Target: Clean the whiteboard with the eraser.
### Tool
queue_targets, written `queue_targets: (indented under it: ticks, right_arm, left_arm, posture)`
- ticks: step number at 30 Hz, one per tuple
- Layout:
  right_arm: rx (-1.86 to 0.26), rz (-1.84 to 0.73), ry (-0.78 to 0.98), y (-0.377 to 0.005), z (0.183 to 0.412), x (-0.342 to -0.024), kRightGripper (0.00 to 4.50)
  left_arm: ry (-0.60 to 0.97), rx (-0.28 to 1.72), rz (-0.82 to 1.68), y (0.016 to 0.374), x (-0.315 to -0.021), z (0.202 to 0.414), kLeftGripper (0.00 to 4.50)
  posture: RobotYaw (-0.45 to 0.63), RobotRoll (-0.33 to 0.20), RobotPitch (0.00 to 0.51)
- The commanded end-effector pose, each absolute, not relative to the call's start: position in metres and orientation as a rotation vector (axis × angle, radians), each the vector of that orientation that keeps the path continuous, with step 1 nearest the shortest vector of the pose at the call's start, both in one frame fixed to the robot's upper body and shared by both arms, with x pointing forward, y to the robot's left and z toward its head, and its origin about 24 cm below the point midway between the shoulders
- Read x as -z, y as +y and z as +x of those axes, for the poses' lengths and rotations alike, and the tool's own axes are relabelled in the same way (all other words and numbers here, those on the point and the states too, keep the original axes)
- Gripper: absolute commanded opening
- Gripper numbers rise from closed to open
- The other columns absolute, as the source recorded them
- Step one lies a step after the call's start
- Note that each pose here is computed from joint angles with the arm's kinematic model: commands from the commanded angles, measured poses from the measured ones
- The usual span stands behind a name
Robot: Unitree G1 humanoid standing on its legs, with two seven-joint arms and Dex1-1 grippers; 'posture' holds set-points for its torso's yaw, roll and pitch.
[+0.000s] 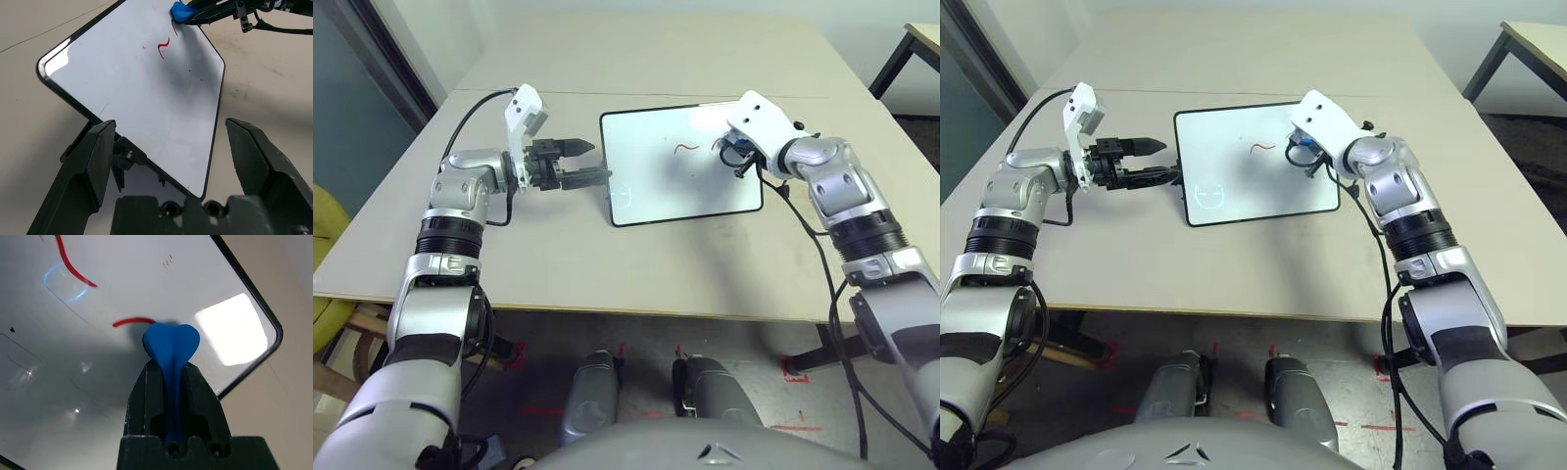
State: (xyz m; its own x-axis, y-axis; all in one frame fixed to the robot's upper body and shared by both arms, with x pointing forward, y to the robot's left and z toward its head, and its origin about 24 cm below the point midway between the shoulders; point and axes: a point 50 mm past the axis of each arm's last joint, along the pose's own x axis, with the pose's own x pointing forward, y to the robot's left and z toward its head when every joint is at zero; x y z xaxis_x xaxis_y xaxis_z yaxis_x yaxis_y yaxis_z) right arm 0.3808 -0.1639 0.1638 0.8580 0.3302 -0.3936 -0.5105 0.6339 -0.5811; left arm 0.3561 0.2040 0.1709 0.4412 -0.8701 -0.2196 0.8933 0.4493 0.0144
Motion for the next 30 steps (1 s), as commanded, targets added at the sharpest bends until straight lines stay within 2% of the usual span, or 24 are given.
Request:
queue_targets:
  ticks: [1, 16, 30]
  right_arm:
    - [-0.532, -0.773, 0.259, -0.151, 0.380, -0.160, 0.25]
    - [-0.620, -0.791, 0.250, -0.127, 0.369, -0.152, 0.25]
    - [-0.475, -0.819, 0.306, -0.177, 0.376, -0.156, 0.25]
  left_arm:
    - [0.187, 1.101, 0.131, 0.205, -0.170, 0.355, 4.50]
    - [0.184, 1.102, 0.131, 0.205, -0.171, 0.356, 4.50]
    - [0.187, 1.104, 0.133, 0.204, -0.172, 0.356, 4.50]
  posture:
    - [0.15, 0.000, 0.062]
    - [0.14, 0.000, 0.062]
    - [0.13, 0.000, 0.068]
